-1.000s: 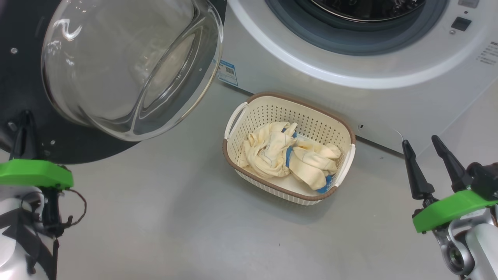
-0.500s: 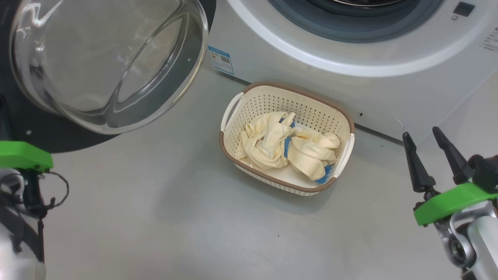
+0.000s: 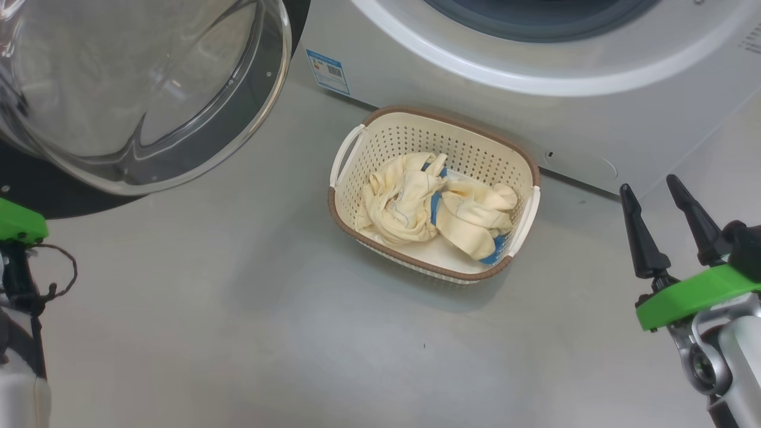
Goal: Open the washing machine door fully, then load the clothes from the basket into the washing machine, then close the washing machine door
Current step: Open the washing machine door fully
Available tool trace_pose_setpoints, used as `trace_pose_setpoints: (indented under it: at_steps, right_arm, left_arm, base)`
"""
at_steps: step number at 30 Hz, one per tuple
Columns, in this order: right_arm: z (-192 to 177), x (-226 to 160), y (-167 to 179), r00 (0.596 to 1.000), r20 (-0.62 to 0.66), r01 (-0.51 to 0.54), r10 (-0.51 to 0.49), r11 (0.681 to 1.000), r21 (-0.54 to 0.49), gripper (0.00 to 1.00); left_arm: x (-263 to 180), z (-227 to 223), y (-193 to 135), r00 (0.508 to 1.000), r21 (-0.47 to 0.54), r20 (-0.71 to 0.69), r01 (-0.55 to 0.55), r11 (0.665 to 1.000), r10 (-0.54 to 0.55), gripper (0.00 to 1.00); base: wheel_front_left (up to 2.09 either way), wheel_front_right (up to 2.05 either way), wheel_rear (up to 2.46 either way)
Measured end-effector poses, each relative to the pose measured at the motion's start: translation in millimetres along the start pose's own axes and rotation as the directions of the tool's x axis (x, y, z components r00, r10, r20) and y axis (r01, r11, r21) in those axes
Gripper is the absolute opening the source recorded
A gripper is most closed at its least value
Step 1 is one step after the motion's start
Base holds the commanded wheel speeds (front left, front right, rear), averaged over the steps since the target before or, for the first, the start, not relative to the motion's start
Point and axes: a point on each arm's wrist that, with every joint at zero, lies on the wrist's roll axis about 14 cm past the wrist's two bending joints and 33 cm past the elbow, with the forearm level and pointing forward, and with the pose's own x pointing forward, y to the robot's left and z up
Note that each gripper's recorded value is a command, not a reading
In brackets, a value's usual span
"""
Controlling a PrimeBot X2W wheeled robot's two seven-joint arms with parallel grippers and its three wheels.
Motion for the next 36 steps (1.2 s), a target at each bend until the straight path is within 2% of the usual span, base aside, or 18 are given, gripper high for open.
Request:
trace_pose_setpoints:
  at_steps: [8, 17, 18, 19, 20, 21, 22, 26, 30, 36]
  right_arm:
    - [12, -3, 3, 1.000, 0.020, 0.000, 0.000, 1.000, -0.019, 1.00]
    - [34, -11, 15, 0.998, 0.062, -0.005, 0.007, 0.999, -0.035, 1.00]
    - [36, -13, 17, 0.998, 0.068, -0.004, 0.006, 0.999, -0.034, 1.00]
    - [39, -14, 18, 0.997, 0.074, -0.003, 0.005, 0.999, -0.032, 1.00]
    - [41, -16, 18, 0.997, 0.079, -0.001, 0.003, 0.999, -0.032, 1.00]
    - [43, -18, 19, 0.997, 0.083, 0.002, 0.001, 0.999, -0.034, 1.00]
    - [44, -20, 19, 0.996, 0.085, 0.005, -0.002, 0.999, -0.037, 1.00]
    - [44, -32, 14, 0.996, 0.080, 0.029, -0.026, 0.999, -0.038, 1.00]
    - [46, -38, 11, 0.995, 0.087, 0.048, -0.045, 0.999, -0.026, 1.00]
    - [54, -51, 1, 0.991, 0.107, 0.090, -0.086, 0.995, -0.033, 1.00]
  left_arm:
    - [-8, 9, -3, 1.000, -0.053, 0.030, 0.001, 0.999, 0.001, 0.00]
    - [-43, -2, -2, 0.999, -0.063, 0.026, 0.040, 0.997, -0.039, 0.01]
    - [-47, -4, -2, 0.999, -0.068, 0.024, 0.045, 0.997, -0.043, 0.10]
    - [-51, -5, -3, 0.998, -0.072, 0.021, 0.053, 0.996, -0.052, 0.24]
    - [-54, -7, -5, 0.998, -0.082, 0.021, 0.060, 0.995, -0.059, 0.47]
    - [-57, -8, -8, 0.997, -0.089, 0.021, 0.072, 0.993, -0.070, 0.91]
    - [-60, -10, -12, 0.996, -0.090, 0.018, 0.088, 0.992, -0.087, 1.00]
    - [-70, -17, -24, 0.991, -0.103, 0.009, 0.136, 0.985, -0.136, 1.00]
    - [-75, -21, -34, 0.983, -0.075, -0.001, 0.184, 0.980, -0.184, 1.00]
    - [-85, -30, -65, 0.958, -0.076, -0.015, 0.283, 0.956, -0.285, 1.00]
  base:
    - [0.00, 0.00, 0.00]
    - [0.00, 0.00, 0.00]
    - [0.00, 0.00, 0.00]
    - [0.00, 0.00, 0.00]
    - [0.00, 0.00, 0.00]
    - [0.00, 0.00, 0.00]
    - [0.00, 0.00, 0.00]
    - [0.00, 0.00, 0.00]
    - [0.00, 0.00, 0.00]
    - [0.00, 0.00, 0.00]
